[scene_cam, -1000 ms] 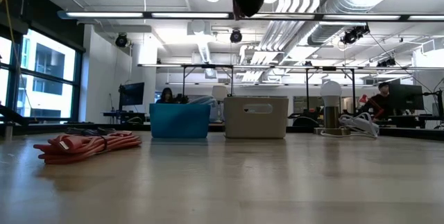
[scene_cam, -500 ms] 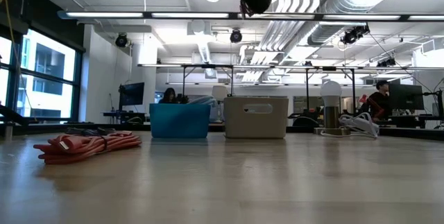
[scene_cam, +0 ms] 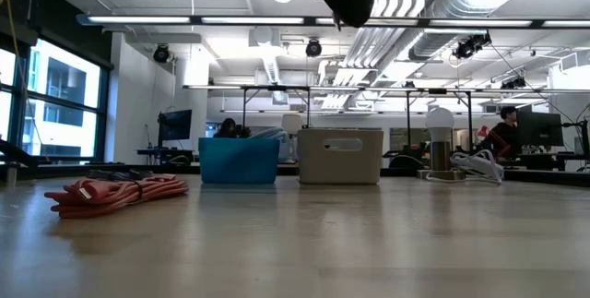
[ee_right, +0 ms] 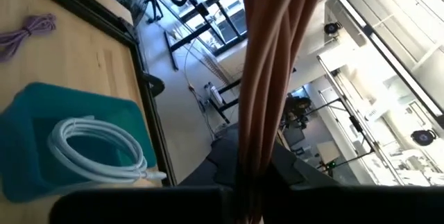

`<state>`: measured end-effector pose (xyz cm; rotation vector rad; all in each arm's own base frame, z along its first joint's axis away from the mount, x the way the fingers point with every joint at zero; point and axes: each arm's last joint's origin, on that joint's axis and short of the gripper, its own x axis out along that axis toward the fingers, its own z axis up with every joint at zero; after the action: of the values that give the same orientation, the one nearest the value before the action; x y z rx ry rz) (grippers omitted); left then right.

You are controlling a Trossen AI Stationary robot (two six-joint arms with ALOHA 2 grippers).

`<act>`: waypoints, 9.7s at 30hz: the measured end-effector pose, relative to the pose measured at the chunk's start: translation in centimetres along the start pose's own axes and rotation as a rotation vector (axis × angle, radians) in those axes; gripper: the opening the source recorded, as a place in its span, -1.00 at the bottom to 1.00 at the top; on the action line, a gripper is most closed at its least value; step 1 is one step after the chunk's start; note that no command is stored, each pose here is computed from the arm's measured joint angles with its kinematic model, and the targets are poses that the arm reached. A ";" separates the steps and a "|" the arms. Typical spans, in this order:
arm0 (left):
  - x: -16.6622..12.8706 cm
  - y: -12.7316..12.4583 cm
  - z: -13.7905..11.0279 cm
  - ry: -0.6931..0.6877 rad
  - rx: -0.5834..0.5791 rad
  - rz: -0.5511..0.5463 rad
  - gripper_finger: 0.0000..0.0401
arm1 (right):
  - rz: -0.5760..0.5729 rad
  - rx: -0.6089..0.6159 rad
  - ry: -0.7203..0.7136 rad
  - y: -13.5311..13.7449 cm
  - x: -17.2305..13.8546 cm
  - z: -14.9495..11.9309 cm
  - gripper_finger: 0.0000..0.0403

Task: Pick & Place USB Port
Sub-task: Put the brown charger cable into the gray bin, then put the bottom red charger cable into the gray bin

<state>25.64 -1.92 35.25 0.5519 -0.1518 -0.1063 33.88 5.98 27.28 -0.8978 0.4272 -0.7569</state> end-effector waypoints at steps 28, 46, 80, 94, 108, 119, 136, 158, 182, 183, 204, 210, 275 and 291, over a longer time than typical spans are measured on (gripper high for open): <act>-1.4 -1.2 -1.4 0.188 -0.027 -0.200 -0.64 | 0.537 0.658 0.142 -10.1 9.0 -12.2 -0.91; -1.5 -1.3 -1.7 0.231 -0.029 -0.194 -0.64 | 0.687 0.859 0.312 -6.5 11.9 -14.9 -0.91; -1.8 -1.8 -2.4 0.319 -0.117 -0.233 -0.64 | 0.667 1.406 0.739 -3.1 12.5 -16.6 -0.79; -1.8 -1.8 -2.4 0.326 -0.117 -0.235 -0.64 | 0.737 1.365 0.703 -3.1 12.5 -16.4 -0.22; -2.0 -2.1 -2.8 0.370 -0.109 -0.264 -0.64 | 1.303 1.192 0.283 -6.4 8.4 -11.6 -0.20; -2.0 -2.1 -2.8 0.368 -0.094 -0.266 -0.64 | 1.363 0.817 -0.182 -9.7 -2.0 -4.9 -0.22; -2.1 -2.2 -3.0 0.393 -0.096 -0.269 -0.64 | 1.228 0.390 0.191 -5.2 -11.7 -5.2 -0.29; -1.3 -2.0 -3.7 0.465 -0.128 -0.123 -0.64 | 1.434 0.169 0.361 -0.2 -14.3 -8.7 -0.25; 2.2 -3.8 -6.0 0.462 -0.261 -0.094 -0.64 | 1.556 -0.154 0.408 5.6 -17.4 -10.3 0.07; 2.2 -4.0 -5.9 0.463 -0.258 -0.096 -0.64 | 1.564 -0.162 0.408 5.7 -17.5 -10.3 0.07; 2.0 -7.8 -3.4 0.477 -0.212 -0.035 -0.64 | 1.571 -0.228 0.199 6.3 -19.0 -5.1 0.07; 2.0 -8.1 -3.2 0.471 -0.228 -0.034 -0.64 | 1.575 -0.283 0.255 7.7 -19.1 -4.5 0.07; 1.1 -15.3 0.1 0.423 -0.244 -0.005 -0.64 | 1.714 -0.180 0.311 13.9 -19.3 -7.0 -0.07; 1.2 -15.5 -0.1 0.426 -0.233 -0.005 -0.64 | 1.512 -0.068 0.230 13.0 -18.3 -5.9 -0.92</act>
<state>25.94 -15.17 27.15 0.3327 0.2740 -0.0094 23.20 21.50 13.72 -0.3318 1.1338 0.5638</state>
